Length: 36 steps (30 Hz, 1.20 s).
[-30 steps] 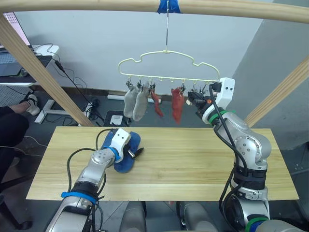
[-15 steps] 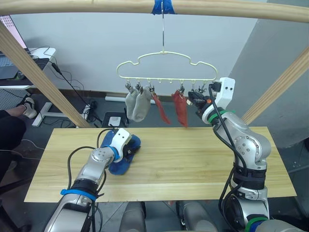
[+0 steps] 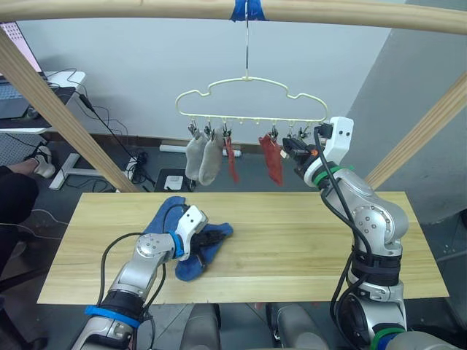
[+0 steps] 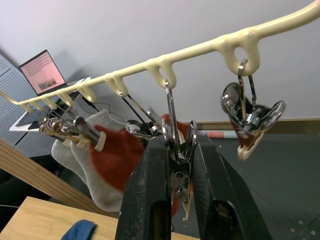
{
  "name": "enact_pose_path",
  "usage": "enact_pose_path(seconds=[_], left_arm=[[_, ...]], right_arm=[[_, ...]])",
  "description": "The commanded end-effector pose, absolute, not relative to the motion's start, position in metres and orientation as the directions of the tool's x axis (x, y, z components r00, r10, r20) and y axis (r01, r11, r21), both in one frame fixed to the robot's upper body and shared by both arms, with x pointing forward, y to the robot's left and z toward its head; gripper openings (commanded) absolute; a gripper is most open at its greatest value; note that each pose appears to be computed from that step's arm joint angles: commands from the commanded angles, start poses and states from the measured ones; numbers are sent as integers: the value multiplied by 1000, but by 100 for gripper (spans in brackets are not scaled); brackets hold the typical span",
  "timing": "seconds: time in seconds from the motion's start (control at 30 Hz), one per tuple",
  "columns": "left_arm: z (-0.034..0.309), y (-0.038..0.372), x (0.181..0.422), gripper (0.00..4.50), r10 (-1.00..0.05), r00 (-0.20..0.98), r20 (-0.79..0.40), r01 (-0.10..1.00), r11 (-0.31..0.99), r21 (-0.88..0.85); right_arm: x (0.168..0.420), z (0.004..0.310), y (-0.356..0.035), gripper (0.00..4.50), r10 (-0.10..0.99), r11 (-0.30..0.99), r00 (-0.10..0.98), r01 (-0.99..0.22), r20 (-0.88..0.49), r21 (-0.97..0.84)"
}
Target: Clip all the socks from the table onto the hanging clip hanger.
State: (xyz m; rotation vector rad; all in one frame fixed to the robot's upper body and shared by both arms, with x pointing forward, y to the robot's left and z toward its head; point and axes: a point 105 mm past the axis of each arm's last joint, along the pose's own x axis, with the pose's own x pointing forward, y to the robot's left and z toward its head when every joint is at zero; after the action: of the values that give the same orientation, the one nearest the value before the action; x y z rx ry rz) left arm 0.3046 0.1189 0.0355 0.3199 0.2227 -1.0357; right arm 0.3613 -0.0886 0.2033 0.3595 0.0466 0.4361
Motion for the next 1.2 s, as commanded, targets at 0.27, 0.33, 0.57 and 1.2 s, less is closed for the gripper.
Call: enact_pose_path(seconds=[0.27, 0.33, 0.57, 1.2], left_arm=[[145, 65, 309, 2, -870, 471, 141, 803, 490, 339], [153, 58, 311, 2, -869, 466, 169, 786, 494, 372], [160, 51, 322, 2, -852, 484, 201, 744, 521, 418], [172, 43, 330, 2, -839, 475, 266, 734, 544, 406]], right_arm=[[355, 224, -98, 28, 452, 736, 892, -386, 21, 557], [353, 227, -94, 28, 469, 706, 883, -386, 15, 594], [345, 233, -81, 28, 517, 646, 856, -388, -2, 658], [341, 233, -78, 28, 523, 640, 852, -368, -31, 675]])
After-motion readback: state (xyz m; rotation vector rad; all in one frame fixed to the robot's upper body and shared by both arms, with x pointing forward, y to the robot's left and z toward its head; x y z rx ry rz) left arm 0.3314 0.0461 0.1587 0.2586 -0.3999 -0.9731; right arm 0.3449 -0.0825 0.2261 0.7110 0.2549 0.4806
